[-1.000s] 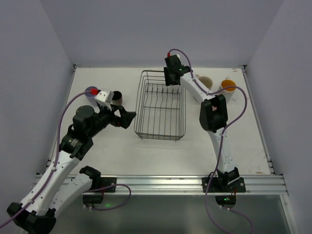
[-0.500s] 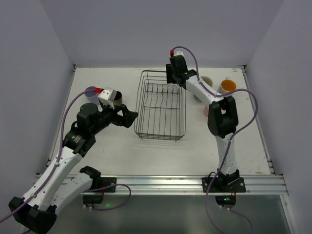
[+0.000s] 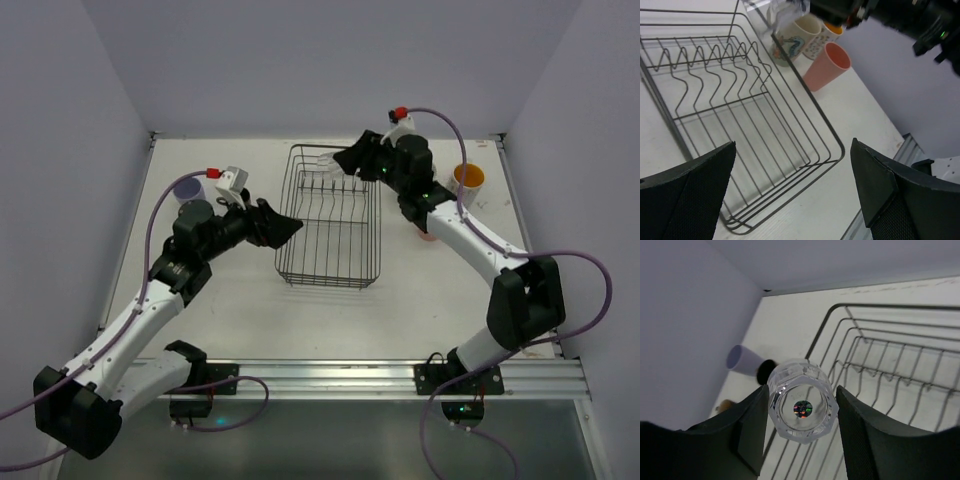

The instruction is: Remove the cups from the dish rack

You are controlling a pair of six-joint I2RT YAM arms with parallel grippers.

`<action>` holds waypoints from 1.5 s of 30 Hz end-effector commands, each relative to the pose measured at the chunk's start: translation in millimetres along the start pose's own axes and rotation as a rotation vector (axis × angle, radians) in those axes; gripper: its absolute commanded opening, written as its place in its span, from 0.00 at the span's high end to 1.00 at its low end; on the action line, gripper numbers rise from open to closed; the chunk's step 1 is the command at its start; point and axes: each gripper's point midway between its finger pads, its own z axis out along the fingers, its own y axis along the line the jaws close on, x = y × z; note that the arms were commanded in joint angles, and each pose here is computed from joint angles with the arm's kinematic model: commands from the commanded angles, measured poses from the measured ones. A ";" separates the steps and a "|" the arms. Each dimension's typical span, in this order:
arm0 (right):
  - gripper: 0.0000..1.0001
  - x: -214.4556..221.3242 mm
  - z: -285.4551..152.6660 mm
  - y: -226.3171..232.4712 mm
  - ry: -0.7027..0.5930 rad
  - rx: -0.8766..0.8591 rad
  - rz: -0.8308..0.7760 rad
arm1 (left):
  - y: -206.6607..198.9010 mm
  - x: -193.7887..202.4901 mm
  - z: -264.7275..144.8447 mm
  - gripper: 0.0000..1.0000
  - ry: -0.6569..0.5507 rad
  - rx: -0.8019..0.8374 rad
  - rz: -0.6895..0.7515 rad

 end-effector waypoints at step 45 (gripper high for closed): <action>0.01 120.2 -81.8 93.4 0.245 -0.550 0.449 | 66.5 0.3 -12.0 1.00 0.050 -0.408 0.022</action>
